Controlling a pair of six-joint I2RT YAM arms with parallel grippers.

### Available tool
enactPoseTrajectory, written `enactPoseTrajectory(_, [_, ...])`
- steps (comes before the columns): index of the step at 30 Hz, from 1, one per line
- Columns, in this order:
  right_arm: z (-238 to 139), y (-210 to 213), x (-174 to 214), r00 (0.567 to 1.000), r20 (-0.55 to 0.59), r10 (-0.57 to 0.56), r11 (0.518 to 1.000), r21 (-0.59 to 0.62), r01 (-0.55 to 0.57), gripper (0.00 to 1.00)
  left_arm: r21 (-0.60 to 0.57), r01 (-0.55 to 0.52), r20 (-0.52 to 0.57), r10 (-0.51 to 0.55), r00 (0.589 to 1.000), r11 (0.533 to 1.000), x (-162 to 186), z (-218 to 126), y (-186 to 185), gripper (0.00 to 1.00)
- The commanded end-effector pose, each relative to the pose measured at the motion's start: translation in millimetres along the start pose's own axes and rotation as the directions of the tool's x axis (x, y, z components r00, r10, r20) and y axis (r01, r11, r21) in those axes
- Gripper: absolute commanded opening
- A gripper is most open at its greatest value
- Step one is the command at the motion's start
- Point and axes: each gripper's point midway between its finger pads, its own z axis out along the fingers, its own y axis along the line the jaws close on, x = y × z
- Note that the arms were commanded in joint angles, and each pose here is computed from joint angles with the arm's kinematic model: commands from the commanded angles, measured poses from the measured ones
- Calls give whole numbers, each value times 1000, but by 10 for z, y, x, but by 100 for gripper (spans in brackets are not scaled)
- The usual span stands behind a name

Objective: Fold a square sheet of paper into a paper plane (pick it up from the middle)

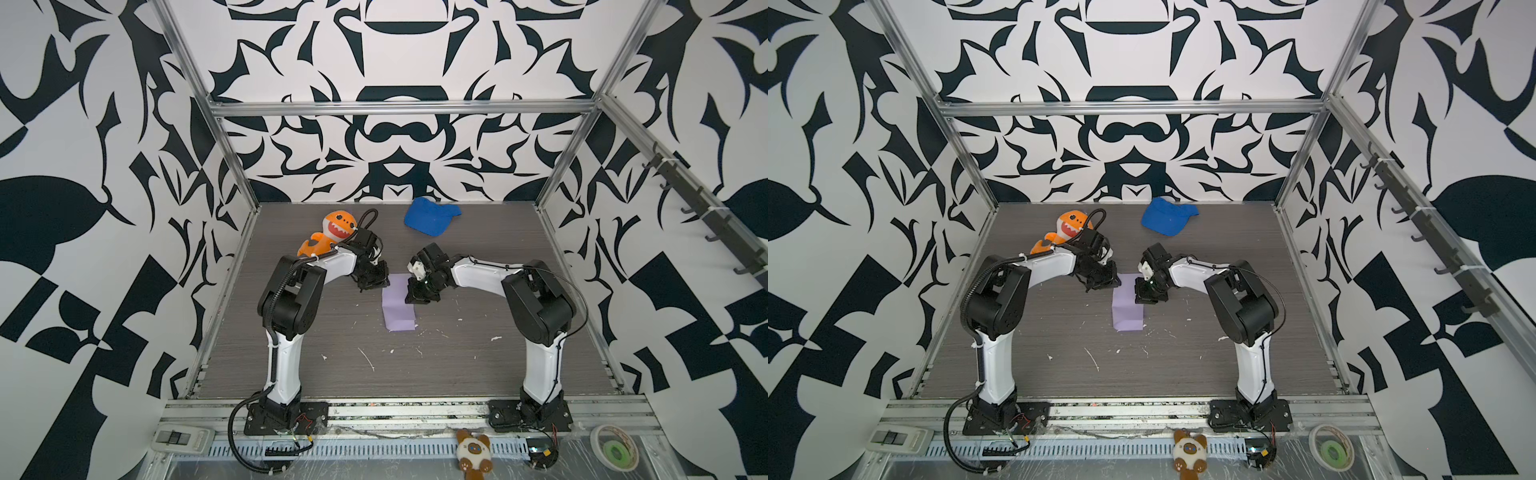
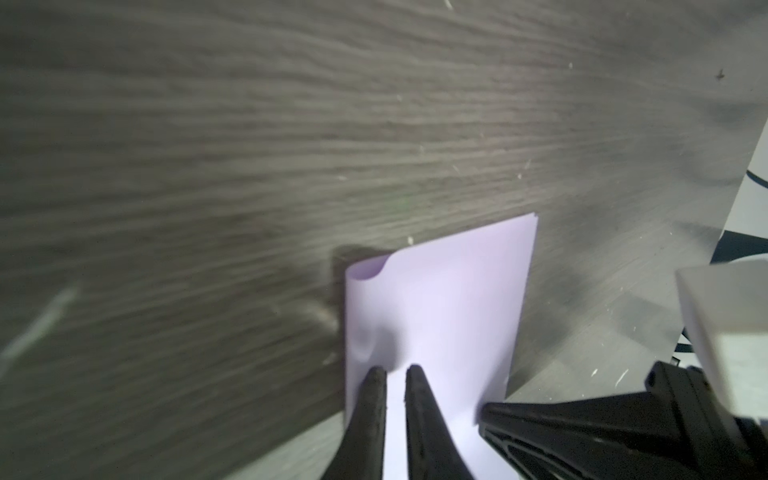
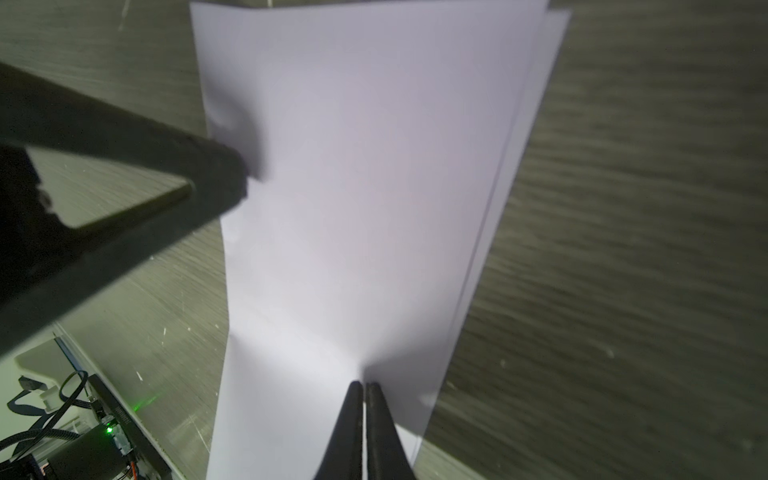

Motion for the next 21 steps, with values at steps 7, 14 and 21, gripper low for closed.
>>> enactPoseTrajectory(7, [276,-848,473,989,-116,89,948,313,-48,10,-60,31,33,-29,999,998,-107,-244,220,16])
enactPoseTrajectory(14, [287,-856,495,988,-124,91,948,314,-47,10,37,89,11,-90,996,995,379,-450,-127,16])
enactPoseTrajectory(21, [311,-870,489,987,-130,92,947,316,-47,9,54,136,-80,-131,988,989,941,-316,-215,16])
